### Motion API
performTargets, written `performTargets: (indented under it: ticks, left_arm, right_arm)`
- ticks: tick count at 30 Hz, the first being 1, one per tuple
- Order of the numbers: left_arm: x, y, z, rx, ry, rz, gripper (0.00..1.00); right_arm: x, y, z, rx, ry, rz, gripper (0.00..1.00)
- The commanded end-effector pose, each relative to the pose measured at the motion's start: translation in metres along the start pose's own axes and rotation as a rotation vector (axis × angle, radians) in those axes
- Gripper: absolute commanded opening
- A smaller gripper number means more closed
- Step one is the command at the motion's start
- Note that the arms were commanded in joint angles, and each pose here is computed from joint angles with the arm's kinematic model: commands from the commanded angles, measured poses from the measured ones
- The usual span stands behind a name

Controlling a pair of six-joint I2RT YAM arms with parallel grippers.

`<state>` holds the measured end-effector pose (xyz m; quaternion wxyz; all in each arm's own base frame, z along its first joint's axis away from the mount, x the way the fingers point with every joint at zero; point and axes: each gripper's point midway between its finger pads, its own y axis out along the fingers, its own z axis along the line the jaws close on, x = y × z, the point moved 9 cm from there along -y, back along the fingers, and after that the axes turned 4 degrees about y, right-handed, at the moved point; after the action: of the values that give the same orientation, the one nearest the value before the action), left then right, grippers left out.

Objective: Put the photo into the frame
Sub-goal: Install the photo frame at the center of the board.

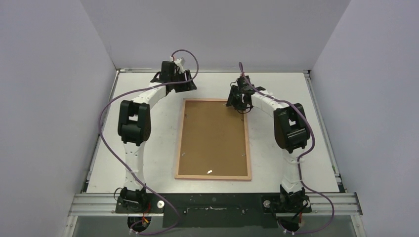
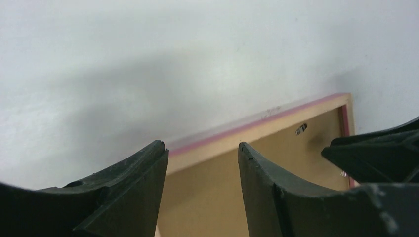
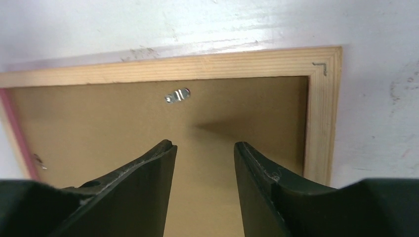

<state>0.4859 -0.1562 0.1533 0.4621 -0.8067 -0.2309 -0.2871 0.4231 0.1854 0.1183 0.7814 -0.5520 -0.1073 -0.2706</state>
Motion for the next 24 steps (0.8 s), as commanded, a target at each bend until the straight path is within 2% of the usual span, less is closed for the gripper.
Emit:
performTargets:
  ticks: [1, 9, 17, 24]
  left_arm:
    - [0.027, 0.039, -0.010, -0.200, -0.002, -0.087, 0.51]
    - [0.017, 0.078, -0.012, -0.332, -0.027, -0.019, 0.45]
    - [-0.001, 0.070, -0.004, -0.325, 0.091, 0.079, 0.42]
    - [-0.011, 0.065, -0.009, -0.419, 0.087, 0.121, 0.41]
  right_arm:
    - [0.019, -0.007, 0.013, 0.091, 0.172, -0.060, 0.48]
    - [0.014, 0.003, 0.017, 0.130, 0.391, -0.077, 0.49]
    - [0.017, 0.017, 0.020, 0.149, 0.518, -0.118, 0.48]
    - [0.010, 0.031, 0.018, 0.141, 0.584, -0.110, 0.46]
